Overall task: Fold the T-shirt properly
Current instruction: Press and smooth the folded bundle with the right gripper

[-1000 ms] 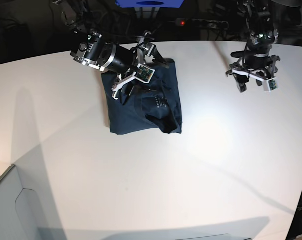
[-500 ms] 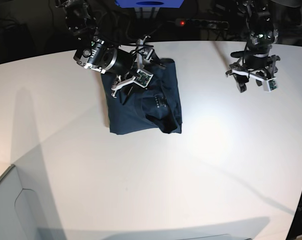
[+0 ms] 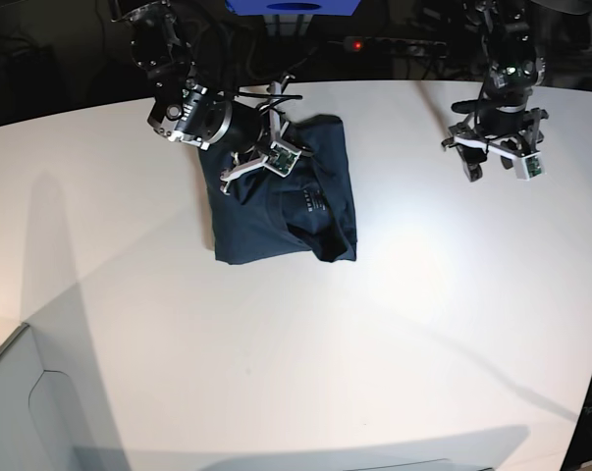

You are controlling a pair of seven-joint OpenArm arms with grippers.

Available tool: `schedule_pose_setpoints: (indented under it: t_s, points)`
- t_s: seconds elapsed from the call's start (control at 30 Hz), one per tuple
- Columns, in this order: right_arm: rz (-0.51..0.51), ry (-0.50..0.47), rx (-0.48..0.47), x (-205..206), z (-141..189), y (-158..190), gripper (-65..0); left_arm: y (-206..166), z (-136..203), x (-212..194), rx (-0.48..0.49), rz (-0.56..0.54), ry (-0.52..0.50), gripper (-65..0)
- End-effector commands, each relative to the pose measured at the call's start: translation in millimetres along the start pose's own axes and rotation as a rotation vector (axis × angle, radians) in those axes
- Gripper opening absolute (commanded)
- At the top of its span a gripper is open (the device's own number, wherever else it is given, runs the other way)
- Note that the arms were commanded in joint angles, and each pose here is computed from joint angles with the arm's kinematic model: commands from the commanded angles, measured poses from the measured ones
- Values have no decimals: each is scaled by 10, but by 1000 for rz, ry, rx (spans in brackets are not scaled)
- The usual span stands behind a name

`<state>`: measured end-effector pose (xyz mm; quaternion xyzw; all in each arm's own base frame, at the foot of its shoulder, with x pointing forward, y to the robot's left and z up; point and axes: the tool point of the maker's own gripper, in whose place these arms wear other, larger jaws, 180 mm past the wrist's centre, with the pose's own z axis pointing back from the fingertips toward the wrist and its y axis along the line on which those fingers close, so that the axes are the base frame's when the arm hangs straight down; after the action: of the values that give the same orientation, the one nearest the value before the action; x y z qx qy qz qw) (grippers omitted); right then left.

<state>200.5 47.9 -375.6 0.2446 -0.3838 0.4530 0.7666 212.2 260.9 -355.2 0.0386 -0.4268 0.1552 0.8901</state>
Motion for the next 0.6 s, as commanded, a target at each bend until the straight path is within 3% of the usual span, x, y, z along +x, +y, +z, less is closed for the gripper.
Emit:
schedule_pose_setpoints:
  t_s: [0.0, 0.2, 0.47, 0.57]
  points:
    - [8, -82, 6, 220, 51, 45, -644, 5, 29, 130, -2, -13, -45, -267]
    - [35, -140, 3, 430, 200, 193, -643, 7, 29, 132, -2, -14, -46, -267]
    - [71, -160, 123, 545, 62, 595, -643, 8, 30, 140, -2, -16, -47, -267]
    - [86, -171, 137, 614, -12, 594, -642, 9, 30, 140, -1, -17, -47, -267]
